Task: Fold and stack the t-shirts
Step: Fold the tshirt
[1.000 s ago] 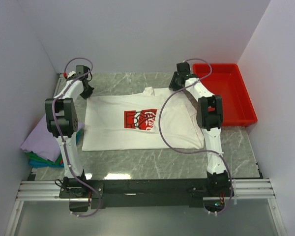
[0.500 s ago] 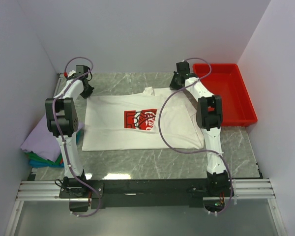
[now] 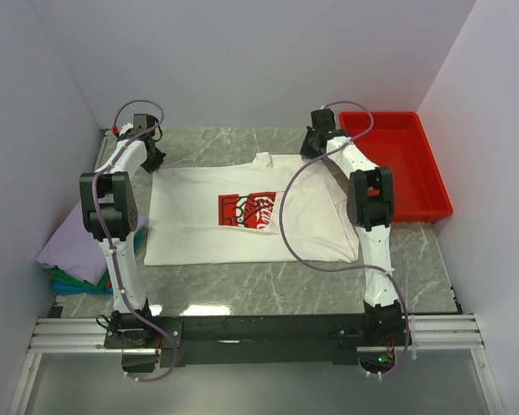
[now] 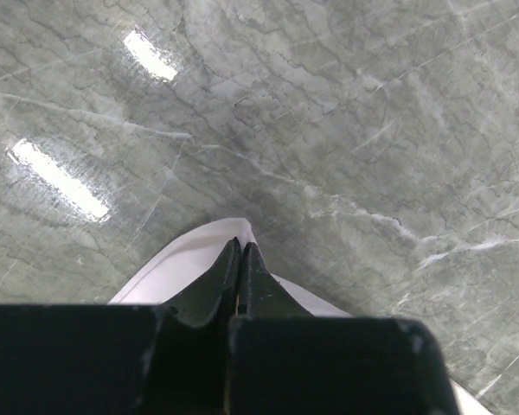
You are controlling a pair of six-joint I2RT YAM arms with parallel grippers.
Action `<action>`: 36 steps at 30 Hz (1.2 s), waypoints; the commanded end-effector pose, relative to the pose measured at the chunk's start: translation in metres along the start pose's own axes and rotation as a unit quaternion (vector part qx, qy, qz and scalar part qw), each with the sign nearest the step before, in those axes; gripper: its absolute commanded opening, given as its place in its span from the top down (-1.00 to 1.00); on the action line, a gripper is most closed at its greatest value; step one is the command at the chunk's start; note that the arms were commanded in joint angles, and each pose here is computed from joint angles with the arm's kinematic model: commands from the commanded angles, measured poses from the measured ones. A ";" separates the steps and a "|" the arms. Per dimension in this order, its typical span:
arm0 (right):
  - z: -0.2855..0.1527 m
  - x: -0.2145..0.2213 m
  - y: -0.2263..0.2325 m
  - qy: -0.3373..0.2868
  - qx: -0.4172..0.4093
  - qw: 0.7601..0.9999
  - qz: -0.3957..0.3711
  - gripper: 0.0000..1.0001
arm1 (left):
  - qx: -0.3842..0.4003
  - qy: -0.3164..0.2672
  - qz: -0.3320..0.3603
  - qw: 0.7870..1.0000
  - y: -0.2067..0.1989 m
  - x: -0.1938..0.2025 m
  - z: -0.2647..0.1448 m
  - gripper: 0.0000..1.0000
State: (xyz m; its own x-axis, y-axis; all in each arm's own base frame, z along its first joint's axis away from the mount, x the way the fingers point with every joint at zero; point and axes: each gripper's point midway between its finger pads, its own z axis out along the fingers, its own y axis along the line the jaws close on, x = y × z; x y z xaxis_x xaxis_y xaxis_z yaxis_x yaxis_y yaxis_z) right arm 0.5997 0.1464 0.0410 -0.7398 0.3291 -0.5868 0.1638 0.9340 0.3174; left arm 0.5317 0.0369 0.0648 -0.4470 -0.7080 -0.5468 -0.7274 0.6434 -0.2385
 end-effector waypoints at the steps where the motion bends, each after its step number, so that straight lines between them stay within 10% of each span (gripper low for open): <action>1: -0.049 -0.053 0.021 -0.080 -0.014 0.997 -0.011 1.00 | 0.020 -0.018 -0.003 1.000 -0.012 -0.018 -0.008 0.99; 15: -0.084 -0.062 0.022 -0.106 -0.018 0.994 -0.019 0.99 | 0.028 -0.022 -0.007 0.999 -0.007 -0.024 -0.021 0.99; 25: -0.027 -0.026 0.020 -0.036 -0.025 0.999 -0.005 0.20 | 0.023 -0.004 -0.004 1.000 -0.006 -0.013 -0.012 0.99; 36: 0.002 -0.011 0.019 -0.008 -0.028 1.000 0.000 0.19 | 0.026 -0.003 -0.003 1.000 -0.007 -0.013 -0.011 0.99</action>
State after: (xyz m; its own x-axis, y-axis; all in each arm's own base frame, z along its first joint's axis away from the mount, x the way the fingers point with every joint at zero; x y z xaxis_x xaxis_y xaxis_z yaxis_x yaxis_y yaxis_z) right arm 0.6049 0.1507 0.0356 -0.7453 0.3258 -0.5817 0.1510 0.9323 0.3287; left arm 0.5310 0.0375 0.0642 -0.4524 -0.7185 -0.5283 -0.7242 0.6417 -0.2526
